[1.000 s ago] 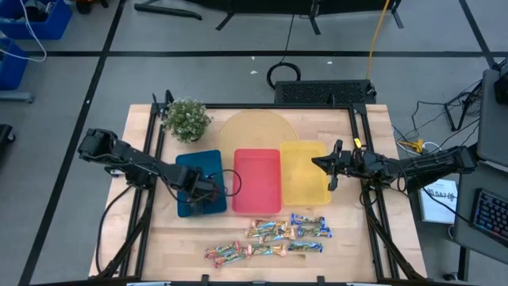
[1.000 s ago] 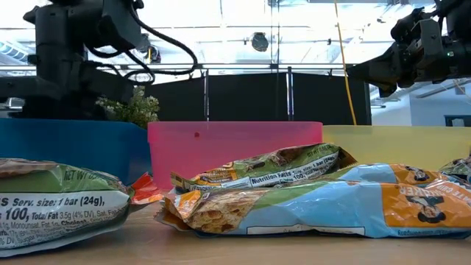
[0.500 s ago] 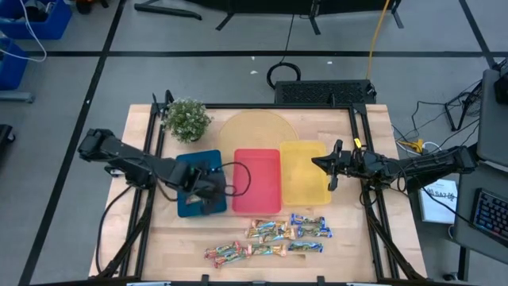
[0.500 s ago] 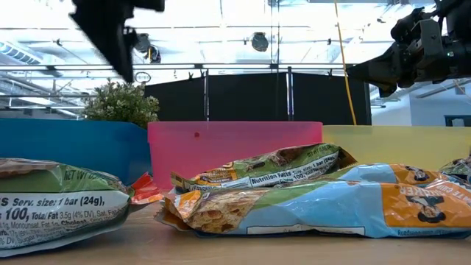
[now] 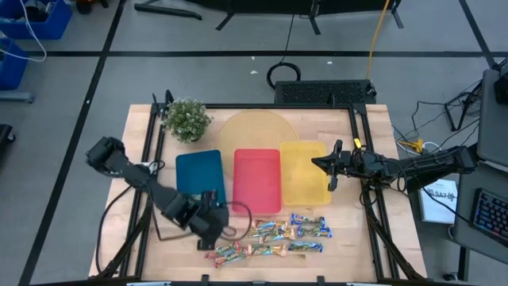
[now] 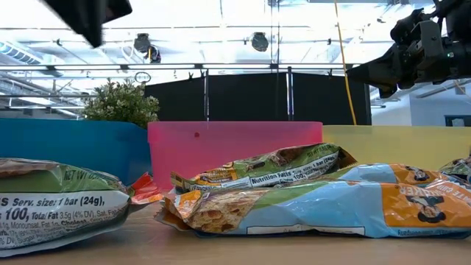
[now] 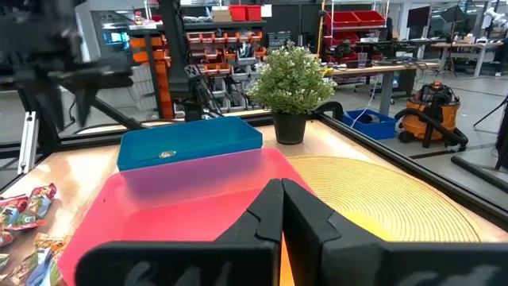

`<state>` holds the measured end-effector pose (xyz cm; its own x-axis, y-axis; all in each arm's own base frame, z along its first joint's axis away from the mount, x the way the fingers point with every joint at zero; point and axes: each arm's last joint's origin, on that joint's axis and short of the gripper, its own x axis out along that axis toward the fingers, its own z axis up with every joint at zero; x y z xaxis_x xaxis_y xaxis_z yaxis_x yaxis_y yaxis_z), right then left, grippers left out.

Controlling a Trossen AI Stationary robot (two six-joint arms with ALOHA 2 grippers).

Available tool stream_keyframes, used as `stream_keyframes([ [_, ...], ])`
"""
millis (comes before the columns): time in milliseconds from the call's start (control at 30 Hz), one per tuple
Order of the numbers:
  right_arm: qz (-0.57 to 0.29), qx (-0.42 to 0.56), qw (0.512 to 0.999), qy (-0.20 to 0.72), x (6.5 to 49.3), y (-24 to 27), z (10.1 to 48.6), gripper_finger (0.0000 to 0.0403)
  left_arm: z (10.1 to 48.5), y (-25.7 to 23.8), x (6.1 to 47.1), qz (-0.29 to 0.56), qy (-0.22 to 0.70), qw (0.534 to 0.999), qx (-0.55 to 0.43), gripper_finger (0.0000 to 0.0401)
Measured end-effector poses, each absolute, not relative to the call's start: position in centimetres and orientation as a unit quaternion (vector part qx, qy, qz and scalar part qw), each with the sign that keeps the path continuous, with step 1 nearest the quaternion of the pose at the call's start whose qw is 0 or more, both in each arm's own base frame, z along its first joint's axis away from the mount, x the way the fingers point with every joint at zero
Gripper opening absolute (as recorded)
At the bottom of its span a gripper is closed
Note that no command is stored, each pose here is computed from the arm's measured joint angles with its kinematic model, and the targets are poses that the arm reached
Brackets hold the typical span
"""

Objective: Pick and place Granola Bars by type
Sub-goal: Put the top red granola bar into the blue bin

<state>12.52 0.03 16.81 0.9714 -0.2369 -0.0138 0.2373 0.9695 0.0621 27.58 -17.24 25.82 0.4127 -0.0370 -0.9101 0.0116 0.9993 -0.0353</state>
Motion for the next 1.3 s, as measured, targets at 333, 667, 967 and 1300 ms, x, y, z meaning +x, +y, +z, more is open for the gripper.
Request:
stream_keyframes([
  [333, -0.119, 0.032, 0.992, 0.003, 12.5, 0.0, 16.8, 0.0, 21.8, -20.3, 28.8, -0.013, 0.559, 0.829, -0.023, 0.0014],
  [667, -0.119, 0.031, 0.992, 0.006, 12.6, 0.0, 16.7, 0.0, 20.2, -21.5, 29.4, -0.048, 0.57, 0.819, -0.044, 0.0171],
  [967, -0.119, 0.031, 0.992, 0.007, 12.6, 0.0, 16.7, 0.0, 20.0, -22.2, 29.9, -0.057, 0.551, 0.83, -0.063, 0.0282],
  [1300, -0.12, 0.034, 0.992, 0.012, 12.6, 0.0, 16.6, 0.0, 16.5, -23.0, 30.0, -0.052, 0.594, 0.802, -0.039, 0.0276],
])
